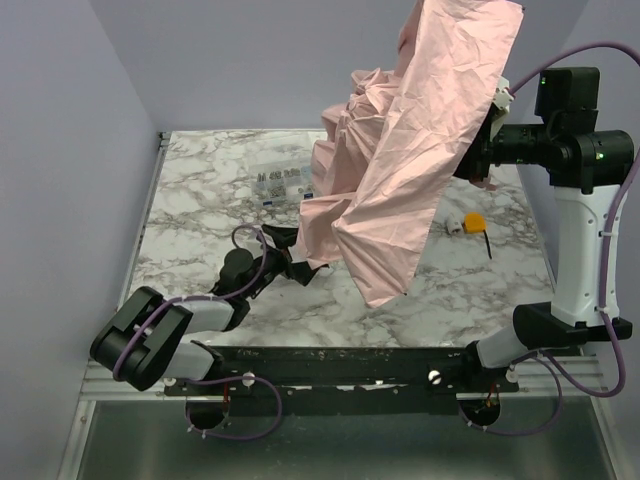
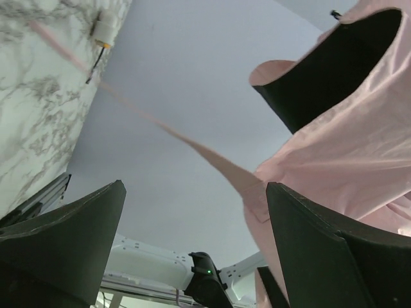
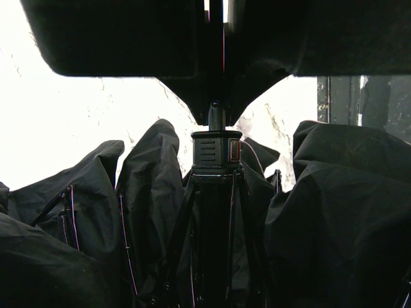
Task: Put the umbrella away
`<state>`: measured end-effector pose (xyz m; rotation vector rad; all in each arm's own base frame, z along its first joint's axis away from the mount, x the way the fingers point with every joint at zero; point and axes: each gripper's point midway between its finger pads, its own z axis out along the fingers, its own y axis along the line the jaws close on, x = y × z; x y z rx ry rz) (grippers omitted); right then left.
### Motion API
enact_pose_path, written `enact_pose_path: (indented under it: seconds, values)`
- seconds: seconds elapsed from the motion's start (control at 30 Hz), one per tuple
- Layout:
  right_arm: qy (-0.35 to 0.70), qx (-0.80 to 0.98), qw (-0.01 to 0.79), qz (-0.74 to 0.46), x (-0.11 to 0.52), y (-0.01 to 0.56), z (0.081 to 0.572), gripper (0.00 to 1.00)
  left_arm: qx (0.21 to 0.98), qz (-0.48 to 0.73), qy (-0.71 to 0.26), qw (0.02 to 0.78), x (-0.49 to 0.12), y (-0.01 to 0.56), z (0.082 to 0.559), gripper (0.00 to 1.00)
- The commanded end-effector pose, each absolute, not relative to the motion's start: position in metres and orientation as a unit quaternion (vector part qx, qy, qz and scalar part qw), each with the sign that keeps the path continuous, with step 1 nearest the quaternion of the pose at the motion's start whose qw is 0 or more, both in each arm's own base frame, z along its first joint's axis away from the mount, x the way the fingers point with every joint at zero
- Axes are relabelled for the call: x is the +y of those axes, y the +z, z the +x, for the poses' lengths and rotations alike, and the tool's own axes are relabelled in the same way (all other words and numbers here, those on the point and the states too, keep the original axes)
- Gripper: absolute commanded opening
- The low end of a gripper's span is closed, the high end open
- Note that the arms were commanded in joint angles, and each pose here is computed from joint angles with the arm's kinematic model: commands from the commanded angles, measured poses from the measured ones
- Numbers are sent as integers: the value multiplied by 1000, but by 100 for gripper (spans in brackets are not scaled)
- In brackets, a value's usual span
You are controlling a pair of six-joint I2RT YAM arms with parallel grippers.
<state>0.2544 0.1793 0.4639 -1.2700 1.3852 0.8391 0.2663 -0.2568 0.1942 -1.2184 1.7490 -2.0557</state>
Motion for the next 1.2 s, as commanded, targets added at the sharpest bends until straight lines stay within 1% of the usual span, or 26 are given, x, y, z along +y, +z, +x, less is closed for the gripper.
enact_pose_path:
  seconds: [0.0,0.2,0.37,0.53,0.6,0.7,0.9,0.97,1.07,1.17]
  values:
    - [357,537,537,-544,183,483,240,1,583,-416,-693,80,-251,190,253,94]
    - [362,534,535,-545,184,481,239,0,571,-436,-691,77,-257,195,258,95]
    - [363,533,535,-546,184,480,236,1,558,-448,-696,56,-267,198,259,95]
    - [370,530,533,-547,185,478,234,1,564,-476,-674,37,-274,184,252,96]
    - [371,529,532,-547,185,478,233,1,568,-488,-662,40,-273,178,256,96]
    - [372,527,532,-548,185,478,231,0,555,-495,-668,38,-274,180,261,95]
    - [373,526,532,-548,185,477,228,1,556,-494,-668,34,-286,181,274,94]
    - [372,526,533,-548,185,477,226,1,553,-490,-673,30,-289,182,277,91]
    - [371,525,534,-549,185,477,225,1,546,-482,-684,29,-291,185,278,82]
    - [373,525,533,-549,185,477,225,1,545,-478,-688,31,-290,185,276,76]
